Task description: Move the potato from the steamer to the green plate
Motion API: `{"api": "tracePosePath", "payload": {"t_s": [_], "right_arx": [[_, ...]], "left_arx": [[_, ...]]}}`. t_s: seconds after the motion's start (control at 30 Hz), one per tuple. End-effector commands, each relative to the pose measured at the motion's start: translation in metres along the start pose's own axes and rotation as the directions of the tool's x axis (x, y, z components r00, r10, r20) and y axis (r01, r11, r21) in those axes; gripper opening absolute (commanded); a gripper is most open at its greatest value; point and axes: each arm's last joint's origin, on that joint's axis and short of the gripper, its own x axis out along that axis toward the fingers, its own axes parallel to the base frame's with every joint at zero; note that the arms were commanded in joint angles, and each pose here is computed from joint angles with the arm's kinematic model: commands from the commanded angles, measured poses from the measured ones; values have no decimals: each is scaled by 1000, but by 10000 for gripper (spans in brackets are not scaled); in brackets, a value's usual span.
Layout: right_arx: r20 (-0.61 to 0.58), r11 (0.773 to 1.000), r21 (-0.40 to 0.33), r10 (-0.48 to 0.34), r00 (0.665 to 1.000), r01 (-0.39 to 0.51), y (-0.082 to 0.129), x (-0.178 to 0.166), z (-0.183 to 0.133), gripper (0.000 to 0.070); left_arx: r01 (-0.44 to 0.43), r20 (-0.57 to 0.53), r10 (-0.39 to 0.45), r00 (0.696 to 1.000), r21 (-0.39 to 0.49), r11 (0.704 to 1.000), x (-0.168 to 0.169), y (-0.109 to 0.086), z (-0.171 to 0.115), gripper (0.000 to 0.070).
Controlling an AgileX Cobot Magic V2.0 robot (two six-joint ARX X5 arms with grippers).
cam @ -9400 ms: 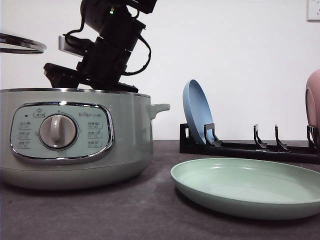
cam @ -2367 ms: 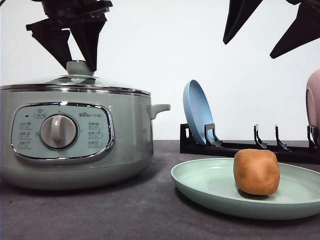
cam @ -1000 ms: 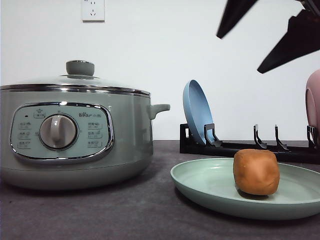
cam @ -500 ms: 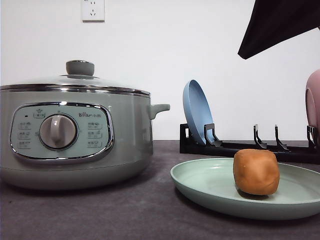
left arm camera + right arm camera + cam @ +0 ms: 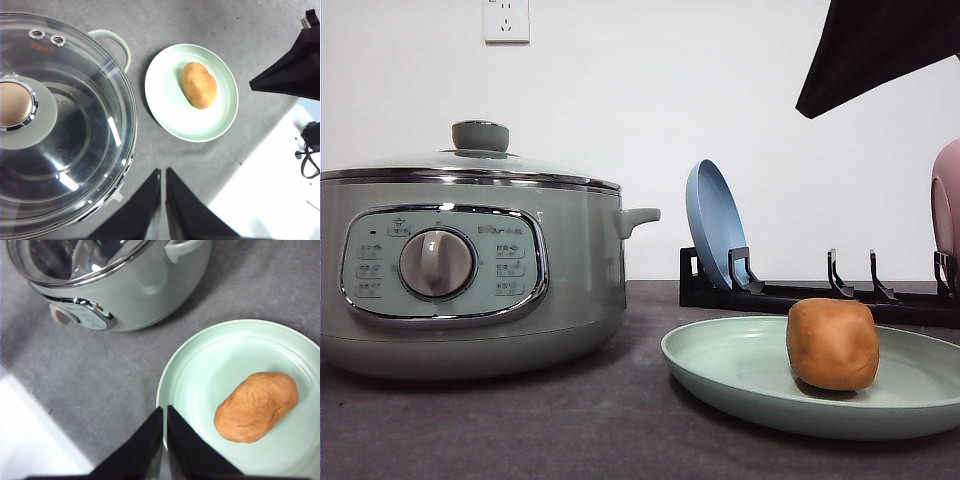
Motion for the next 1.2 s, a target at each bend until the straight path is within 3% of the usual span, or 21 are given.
{"api": "tracePosePath", "payload": {"t_s": [0.0,0.1,0.17,0.23,0.43,0.63,0.77,0.93,1.17], "right_arx": [[13,1000,-22,9,1000,-8,3,-2,4,0],[13,1000,-22,9,1000,-8,3,-2,4,0],[13,1000,-22,9,1000,-8,3,-2,4,0],[13,1000,-22,9,1000,-8,3,-2,4,0],[13,1000,-22,9,1000,-8,3,-2,4,0],[13,1000,-22,9,1000,-8,3,-2,4,0],[13,1000,-22,9,1000,-8,3,-2,4,0],[13,1000,-22,9,1000,-8,3,-2,4,0],[13,1000,-22,9,1000,-8,3,-2,4,0]], "left_arx": [[-13,65,8,998,81,997,-14,-3,2,7],[-74,223,35,974,167,983,-33,-3,3,7],[-142,358,60,932,207,968,-50,-3,3,7],[-212,473,91,876,209,955,-67,-2,0,7],[-422,719,213,662,122,898,-105,2,-35,7],[-573,822,315,474,17,819,-99,9,-88,7],[-636,840,381,387,-56,769,-75,18,-123,8],[-664,825,446,347,-120,738,-36,31,-162,9],[-642,770,507,387,-169,748,14,48,-206,9]]}}
